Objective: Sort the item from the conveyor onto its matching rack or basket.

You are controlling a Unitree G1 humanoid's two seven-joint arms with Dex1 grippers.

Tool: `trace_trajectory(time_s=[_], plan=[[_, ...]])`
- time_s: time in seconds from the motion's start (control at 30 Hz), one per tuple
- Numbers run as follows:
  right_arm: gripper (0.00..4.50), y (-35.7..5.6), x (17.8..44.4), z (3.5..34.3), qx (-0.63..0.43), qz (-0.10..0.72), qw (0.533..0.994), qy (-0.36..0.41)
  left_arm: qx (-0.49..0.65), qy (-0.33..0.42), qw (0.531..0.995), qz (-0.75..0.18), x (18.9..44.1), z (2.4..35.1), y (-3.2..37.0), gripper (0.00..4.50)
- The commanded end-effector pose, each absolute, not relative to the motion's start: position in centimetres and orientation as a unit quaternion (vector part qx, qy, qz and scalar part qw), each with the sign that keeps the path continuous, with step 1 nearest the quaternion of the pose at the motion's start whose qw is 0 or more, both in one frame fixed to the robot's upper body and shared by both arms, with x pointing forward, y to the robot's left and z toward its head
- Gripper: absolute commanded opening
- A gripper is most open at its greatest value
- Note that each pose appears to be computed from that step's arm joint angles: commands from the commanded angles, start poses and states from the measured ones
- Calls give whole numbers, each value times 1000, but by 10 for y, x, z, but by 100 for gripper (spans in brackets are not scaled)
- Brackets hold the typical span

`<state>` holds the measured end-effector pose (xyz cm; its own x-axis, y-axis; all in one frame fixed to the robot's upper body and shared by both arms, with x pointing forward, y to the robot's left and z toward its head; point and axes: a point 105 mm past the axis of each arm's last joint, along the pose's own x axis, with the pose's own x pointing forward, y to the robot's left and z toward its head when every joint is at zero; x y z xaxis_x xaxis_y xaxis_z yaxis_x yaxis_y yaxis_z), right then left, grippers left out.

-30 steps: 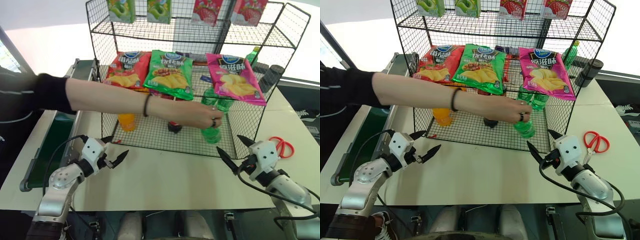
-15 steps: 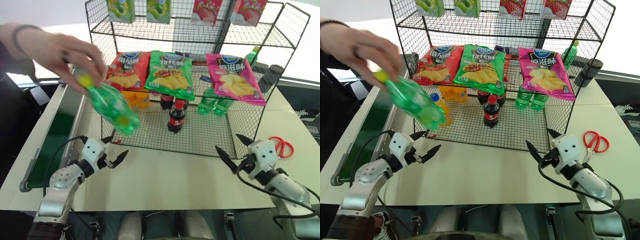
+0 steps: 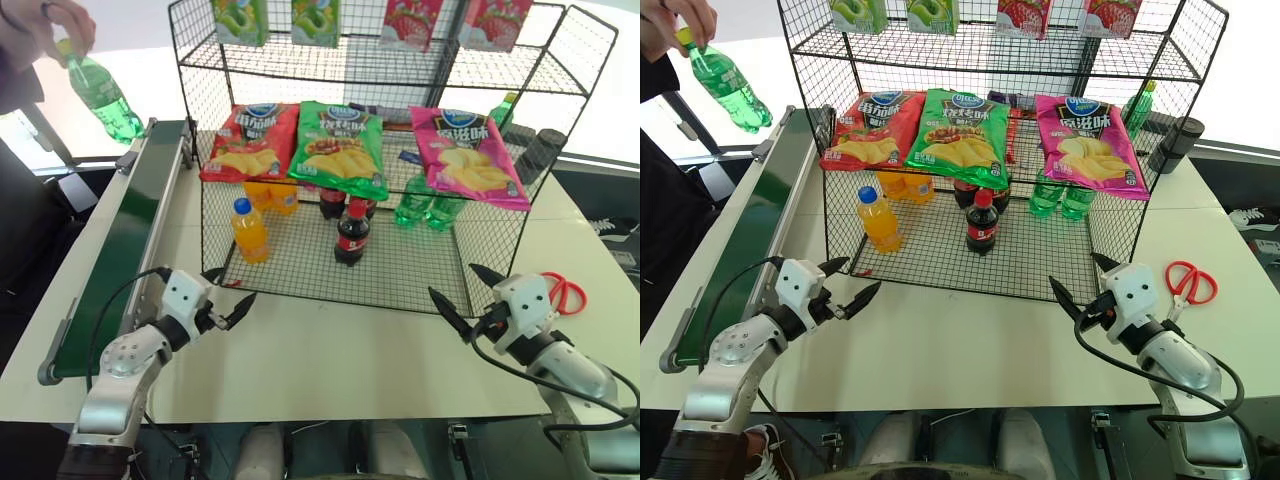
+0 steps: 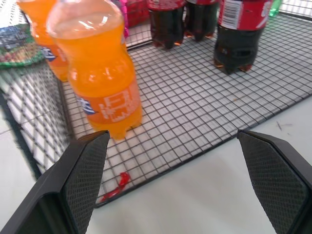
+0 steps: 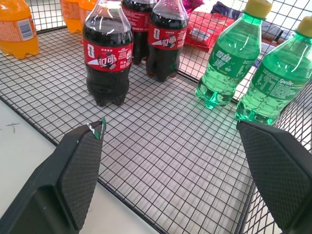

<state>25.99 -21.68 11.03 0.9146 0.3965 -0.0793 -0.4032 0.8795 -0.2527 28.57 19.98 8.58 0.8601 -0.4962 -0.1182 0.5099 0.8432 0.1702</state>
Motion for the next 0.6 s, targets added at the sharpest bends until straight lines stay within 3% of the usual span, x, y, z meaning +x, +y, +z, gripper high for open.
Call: trace_trajectory(time_s=[0.03,0.2,0.4,0.6], plan=[[447,-207,264,127,-146,226,963,-18,78,-8,974,-212,291,114,221,450],[447,-182,269,135,-138,271,952,-31,20,-54,996,-71,303,136,272,450],[447,-138,268,148,-126,345,929,-47,10,-60,995,82,297,134,336,450],[447,-92,252,145,-95,410,906,-50,22,-39,993,111,290,122,351,450]])
